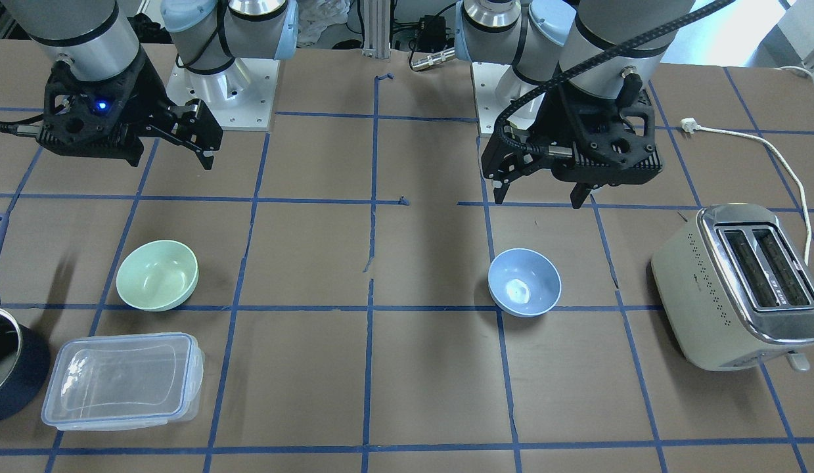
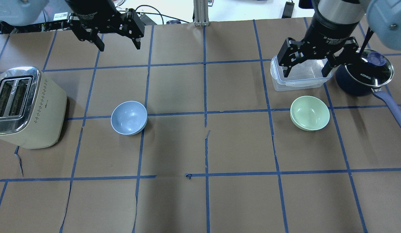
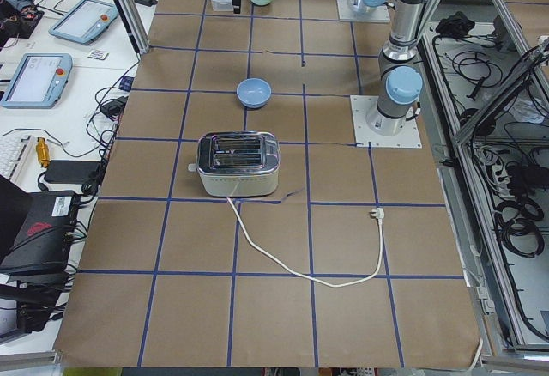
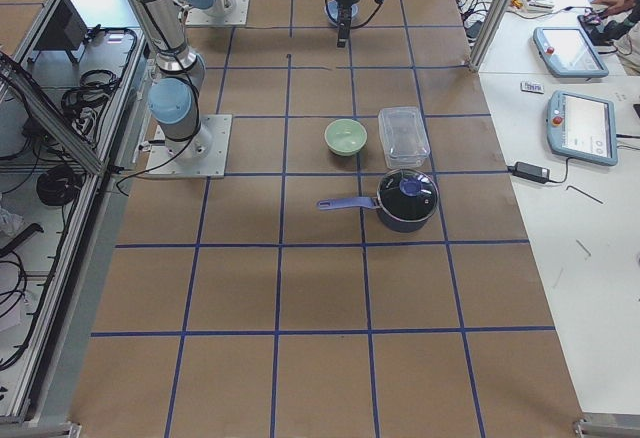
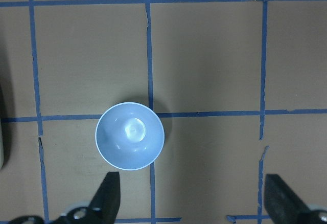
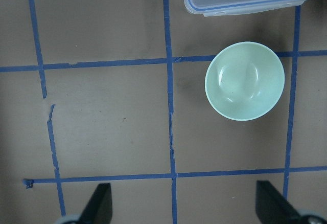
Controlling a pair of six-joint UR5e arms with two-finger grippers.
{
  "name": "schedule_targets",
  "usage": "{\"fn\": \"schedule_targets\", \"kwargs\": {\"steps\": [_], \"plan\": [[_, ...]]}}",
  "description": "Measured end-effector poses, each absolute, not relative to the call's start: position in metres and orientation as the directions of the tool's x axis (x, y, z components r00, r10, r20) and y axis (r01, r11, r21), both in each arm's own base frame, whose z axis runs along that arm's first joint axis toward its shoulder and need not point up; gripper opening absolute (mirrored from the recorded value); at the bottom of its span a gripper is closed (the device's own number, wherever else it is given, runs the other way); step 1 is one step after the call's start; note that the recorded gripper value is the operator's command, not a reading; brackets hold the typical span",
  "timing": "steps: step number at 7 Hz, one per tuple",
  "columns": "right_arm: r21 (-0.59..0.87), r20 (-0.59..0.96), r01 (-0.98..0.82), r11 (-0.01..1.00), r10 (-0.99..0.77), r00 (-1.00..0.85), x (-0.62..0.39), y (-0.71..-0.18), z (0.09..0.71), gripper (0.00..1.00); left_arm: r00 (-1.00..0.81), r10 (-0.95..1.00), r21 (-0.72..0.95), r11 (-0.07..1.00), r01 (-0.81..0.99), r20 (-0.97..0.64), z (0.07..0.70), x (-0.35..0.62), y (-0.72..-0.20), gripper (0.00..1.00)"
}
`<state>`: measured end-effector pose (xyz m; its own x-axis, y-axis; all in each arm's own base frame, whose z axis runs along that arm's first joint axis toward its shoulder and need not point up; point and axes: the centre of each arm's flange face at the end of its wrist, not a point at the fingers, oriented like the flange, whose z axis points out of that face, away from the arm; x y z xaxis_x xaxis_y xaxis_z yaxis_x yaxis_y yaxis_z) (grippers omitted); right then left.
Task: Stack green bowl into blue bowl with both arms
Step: 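Lower the left gripper onto the blue bowl while the right lowers onto the green bowl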
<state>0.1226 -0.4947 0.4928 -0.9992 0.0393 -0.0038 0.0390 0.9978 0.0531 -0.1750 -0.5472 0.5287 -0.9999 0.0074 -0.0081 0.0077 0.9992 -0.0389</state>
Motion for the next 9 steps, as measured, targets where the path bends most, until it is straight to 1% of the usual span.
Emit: {"fn": "schedule_targets", "kwargs": {"steps": [5, 6, 8, 9], "plan": [[0.076, -0.003, 0.049, 0.996, 0.05, -0.999, 0.113, -0.501, 0.481, 1.0, -1.0, 0.007, -0.023, 1.0, 0.007, -0.01, 0.521, -0.174, -0.54, 1.0], [0.084, -0.006, 0.061, 0.995, 0.062, -0.998, 0.107, -0.505, 0.468, 1.0, -1.0, 0.008, -0.022, 1.0, 0.008, -0.01, 0.52, -0.175, -0.54, 1.0], [0.075, -0.004, 0.088, 0.993, 0.088, -0.996, 0.087, -0.514, 0.413, 1.0, -1.0, 0.009, -0.001, 1.0, 0.009, -0.011, 0.51, -0.174, -0.541, 1.0], [0.054, -0.005, 0.091, 0.994, 0.091, -0.996, 0.077, -0.516, 0.381, 1.0, -1.0, 0.008, 0.038, 0.999, 0.007, -0.014, 0.483, -0.174, -0.545, 1.0]]}}
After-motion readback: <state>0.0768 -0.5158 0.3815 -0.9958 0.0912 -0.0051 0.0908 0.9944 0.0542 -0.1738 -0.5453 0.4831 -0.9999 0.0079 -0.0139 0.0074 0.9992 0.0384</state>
